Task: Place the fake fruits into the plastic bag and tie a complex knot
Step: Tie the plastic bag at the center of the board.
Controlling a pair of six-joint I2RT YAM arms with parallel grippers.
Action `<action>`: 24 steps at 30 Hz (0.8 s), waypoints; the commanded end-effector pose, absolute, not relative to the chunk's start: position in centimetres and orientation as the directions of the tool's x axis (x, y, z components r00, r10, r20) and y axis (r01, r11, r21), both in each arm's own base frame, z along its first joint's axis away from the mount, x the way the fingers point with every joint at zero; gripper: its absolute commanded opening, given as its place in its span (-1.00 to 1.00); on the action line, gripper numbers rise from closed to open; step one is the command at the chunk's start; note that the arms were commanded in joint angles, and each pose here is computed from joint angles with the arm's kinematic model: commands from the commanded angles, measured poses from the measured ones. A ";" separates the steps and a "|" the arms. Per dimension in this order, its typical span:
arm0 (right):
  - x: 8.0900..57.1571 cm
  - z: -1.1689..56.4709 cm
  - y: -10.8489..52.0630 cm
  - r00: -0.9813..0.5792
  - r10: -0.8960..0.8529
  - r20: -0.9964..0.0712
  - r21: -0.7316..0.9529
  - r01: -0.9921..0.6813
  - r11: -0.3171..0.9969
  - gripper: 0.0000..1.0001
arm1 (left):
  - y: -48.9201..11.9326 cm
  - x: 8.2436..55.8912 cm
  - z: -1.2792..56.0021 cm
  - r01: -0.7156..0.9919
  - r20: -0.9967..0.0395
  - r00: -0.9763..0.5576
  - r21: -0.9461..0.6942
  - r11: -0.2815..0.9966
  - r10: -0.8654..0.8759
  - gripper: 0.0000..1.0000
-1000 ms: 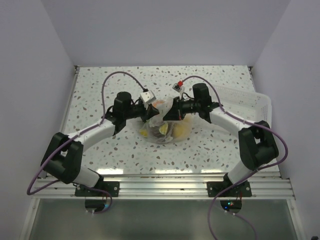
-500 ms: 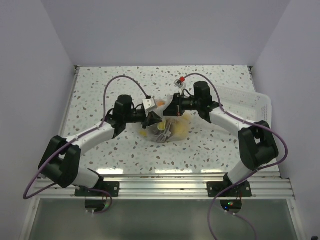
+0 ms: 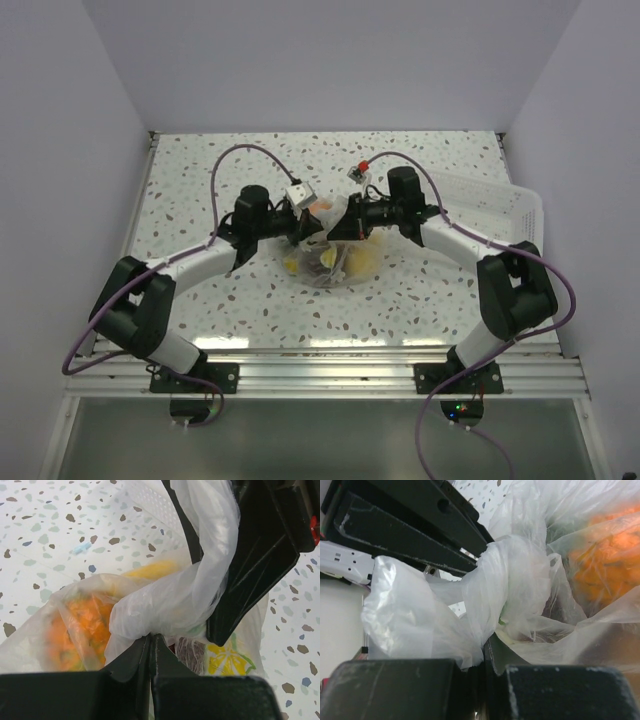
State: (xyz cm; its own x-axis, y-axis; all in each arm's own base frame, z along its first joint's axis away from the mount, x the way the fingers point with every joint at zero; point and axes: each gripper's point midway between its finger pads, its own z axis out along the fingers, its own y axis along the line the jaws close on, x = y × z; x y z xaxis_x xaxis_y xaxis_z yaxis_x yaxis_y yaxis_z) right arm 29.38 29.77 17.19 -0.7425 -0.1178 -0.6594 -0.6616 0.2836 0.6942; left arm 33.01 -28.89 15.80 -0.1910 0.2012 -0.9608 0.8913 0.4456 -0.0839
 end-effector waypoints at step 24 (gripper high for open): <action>27.7 20.3 30.0 -0.713 -0.159 -0.683 0.694 -0.701 0.163 -0.99 | -29.6 35.0 19.7 0.862 -0.995 -0.060 -0.009 0.507 0.085 -1.00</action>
State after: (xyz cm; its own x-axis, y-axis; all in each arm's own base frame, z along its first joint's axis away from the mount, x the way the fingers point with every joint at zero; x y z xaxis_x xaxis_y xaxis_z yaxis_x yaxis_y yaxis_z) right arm 28.96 29.77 18.02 -0.7508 -0.1219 -0.6492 -0.6568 0.2429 0.7139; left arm 31.63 -29.54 16.65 -0.1649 0.1619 -0.9729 0.9142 0.3954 -0.0892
